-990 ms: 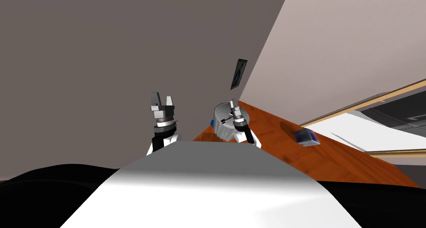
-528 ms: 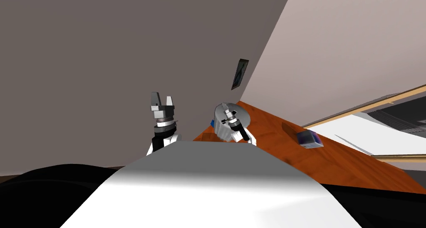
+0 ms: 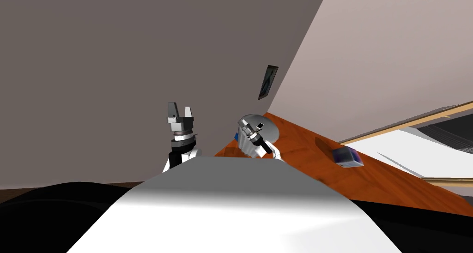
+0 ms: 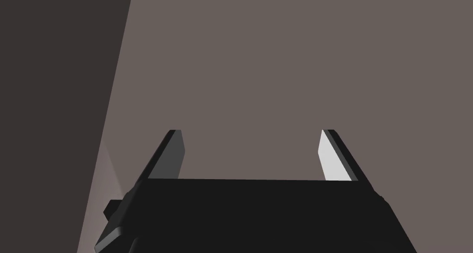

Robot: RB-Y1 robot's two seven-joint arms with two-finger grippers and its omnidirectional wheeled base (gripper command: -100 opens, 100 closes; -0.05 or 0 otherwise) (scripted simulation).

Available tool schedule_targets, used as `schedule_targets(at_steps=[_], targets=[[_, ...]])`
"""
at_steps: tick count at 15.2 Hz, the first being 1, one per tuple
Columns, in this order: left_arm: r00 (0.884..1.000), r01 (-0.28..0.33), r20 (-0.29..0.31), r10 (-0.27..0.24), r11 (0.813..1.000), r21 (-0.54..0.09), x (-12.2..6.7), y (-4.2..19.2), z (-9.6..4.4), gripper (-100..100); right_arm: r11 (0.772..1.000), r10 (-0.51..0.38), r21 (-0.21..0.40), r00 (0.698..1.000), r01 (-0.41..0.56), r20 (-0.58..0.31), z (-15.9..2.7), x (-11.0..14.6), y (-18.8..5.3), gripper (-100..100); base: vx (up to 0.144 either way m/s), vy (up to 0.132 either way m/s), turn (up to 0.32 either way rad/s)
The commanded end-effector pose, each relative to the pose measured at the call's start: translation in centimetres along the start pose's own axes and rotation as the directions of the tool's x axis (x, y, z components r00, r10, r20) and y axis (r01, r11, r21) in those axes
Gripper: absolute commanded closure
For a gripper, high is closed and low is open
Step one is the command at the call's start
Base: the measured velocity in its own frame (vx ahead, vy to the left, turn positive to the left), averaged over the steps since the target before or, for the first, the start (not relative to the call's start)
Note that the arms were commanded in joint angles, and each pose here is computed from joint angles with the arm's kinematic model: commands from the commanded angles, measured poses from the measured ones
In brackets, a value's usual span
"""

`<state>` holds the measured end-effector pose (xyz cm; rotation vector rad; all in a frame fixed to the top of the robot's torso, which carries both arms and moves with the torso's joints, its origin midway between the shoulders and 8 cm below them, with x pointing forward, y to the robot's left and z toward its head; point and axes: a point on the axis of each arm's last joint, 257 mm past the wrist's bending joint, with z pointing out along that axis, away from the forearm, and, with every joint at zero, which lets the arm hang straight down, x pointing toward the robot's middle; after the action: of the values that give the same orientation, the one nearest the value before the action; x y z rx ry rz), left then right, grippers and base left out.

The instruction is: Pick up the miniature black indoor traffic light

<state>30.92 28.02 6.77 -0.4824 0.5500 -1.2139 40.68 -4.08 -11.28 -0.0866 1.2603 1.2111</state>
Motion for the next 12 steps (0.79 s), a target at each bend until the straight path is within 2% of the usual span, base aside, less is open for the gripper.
schedule_targets(at_steps=[1, 3, 4, 5, 6, 7, 9, 10, 12], targets=[[1.0, 0.0, 0.0, 0.0, 1.0, 0.0, 0.0, 0.0, 0.0, 0, 0.998, -0.07, -0.002, 0.994, 0.07, -0.084, -0.1, 2.3, -1.1, -100, 0.005, -0.002, 0.058], [1.0, 0.0, 0.0, 0.0, 1.0, 0.0, 0.0, 0.0, 0.0, 0, 0.996, -0.088, -0.007, 0.99, 0.088, -0.109, -0.2, 3.5, -1.2, -100, 0.006, -0.003, 0.03], [1.0, 0.0, 0.0, 0.0, 1.0, 0.0, 0.0, 0.0, 0.0, 0, 0.99, -0.143, -0.013, 0.975, 0.143, -0.167, -0.5, 4.9, -2.3, -100, 0.006, -0.001, 0.036], [1.0, 0.0, 0.0, 0.0, 1.0, 0.0, 0.0, 0.0, 0.0, 0, 0.988, -0.151, -0.019, 0.971, 0.151, -0.185, -0.7, 5.9, -2.2, -100, 0.007, -0.001, 0.046], [1.0, 0.0, 0.0, 0.0, 1.0, 0.0, 0.0, 0.0, 0.0, 0, 0.988, -0.155, -0.02, 0.97, 0.154, -0.185, -0.7, 5.9, -2.2, -100, 0.005, -0.001, 0.02], [1.0, 0.0, 0.0, 0.0, 1.0, 0.0, 0.0, 0.0, 0.0, 0, 0.977, -0.214, -0.034, 0.946, 0.212, -0.243, -1.1, 7.2, -3.4, -100, 0.005, 0.001, 0.034], [1.0, 0.0, 0.0, 0.0, 1.0, 0.0, 0.0, 0.0, 0.0, 0, 0.974, -0.226, -0.04, 0.939, 0.223, -0.26, -1.5, 8.2, -3.4, -100, 0.006, 0.0, 0.031], [1.0, 0.0, 0.0, 0.0, 1.0, 0.0, 0.0, 0.0, 0.0, 0, 0.958, -0.285, -0.056, 0.904, 0.282, -0.318, -2.1, 9.4, -4.9, -100, 0.006, 0.0, 0.044], [1.0, 0.0, 0.0, 0.0, 1.0, 0.0, 0.0, 0.0, 0.0, 0, 0.954, -0.298, -0.068, 0.896, 0.292, -0.331, -2.5, 10.2, -4.7, -100, 0.006, -0.001, 0.033]])
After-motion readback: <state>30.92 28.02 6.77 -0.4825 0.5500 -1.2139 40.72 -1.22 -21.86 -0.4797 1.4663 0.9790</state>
